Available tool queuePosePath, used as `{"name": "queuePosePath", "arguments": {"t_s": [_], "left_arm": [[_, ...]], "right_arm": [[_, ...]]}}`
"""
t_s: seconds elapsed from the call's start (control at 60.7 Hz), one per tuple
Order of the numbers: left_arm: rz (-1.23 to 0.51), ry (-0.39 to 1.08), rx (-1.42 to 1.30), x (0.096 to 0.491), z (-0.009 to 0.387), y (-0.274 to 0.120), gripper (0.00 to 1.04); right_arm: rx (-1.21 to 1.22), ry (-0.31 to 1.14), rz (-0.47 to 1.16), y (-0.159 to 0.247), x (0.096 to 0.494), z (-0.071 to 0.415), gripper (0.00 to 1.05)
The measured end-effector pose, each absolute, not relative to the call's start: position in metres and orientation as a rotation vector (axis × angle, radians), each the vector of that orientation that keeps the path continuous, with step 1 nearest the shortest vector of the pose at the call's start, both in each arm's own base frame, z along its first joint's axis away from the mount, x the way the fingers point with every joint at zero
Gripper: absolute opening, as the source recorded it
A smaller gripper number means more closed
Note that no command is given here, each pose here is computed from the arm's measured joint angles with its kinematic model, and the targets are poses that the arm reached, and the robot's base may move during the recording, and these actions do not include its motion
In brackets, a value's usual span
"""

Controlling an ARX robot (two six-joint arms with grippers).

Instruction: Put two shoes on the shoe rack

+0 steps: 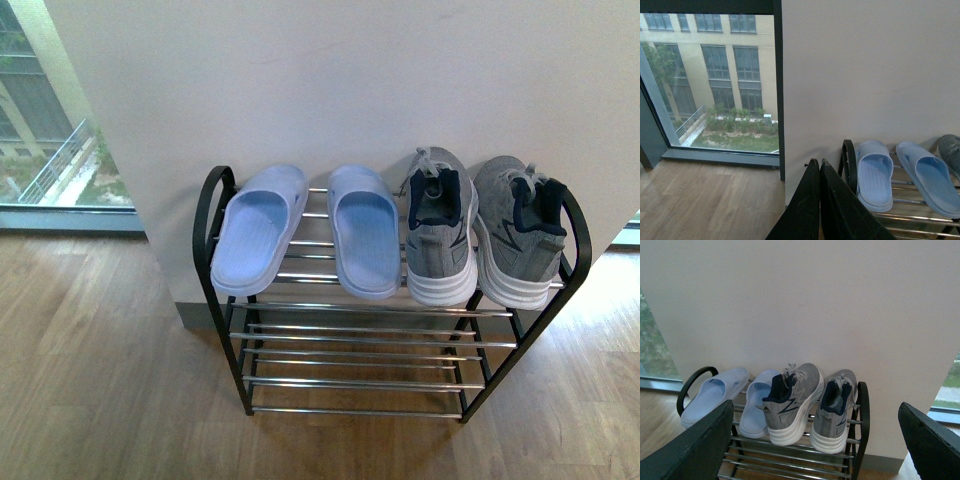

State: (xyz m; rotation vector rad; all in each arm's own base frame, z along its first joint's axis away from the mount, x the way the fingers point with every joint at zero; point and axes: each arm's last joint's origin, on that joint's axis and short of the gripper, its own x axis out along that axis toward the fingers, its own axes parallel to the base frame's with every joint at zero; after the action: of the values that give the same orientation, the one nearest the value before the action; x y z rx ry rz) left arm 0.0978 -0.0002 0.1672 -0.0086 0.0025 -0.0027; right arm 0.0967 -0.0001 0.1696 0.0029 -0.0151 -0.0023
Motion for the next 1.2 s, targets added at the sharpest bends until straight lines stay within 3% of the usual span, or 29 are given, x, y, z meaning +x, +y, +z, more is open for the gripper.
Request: {"name": "queuePosePath", "arguments": {"t_s": [0.56, 1.202], "left_arm": [[-0.002, 0.002, -0.008, 0.0978, 0.1671, -0.0002, 0.96], [-0.003, 0.002, -0.005, 0.0978, 0.1671, -0.0002, 0.95]], "right_arm": [[0.003, -0.015, 0.0, 0.0, 0.0968, 0.1696, 0.95], [0.003, -0.015, -0.003, -0.0001, 0.0967, 0.1696, 0.95]]}}
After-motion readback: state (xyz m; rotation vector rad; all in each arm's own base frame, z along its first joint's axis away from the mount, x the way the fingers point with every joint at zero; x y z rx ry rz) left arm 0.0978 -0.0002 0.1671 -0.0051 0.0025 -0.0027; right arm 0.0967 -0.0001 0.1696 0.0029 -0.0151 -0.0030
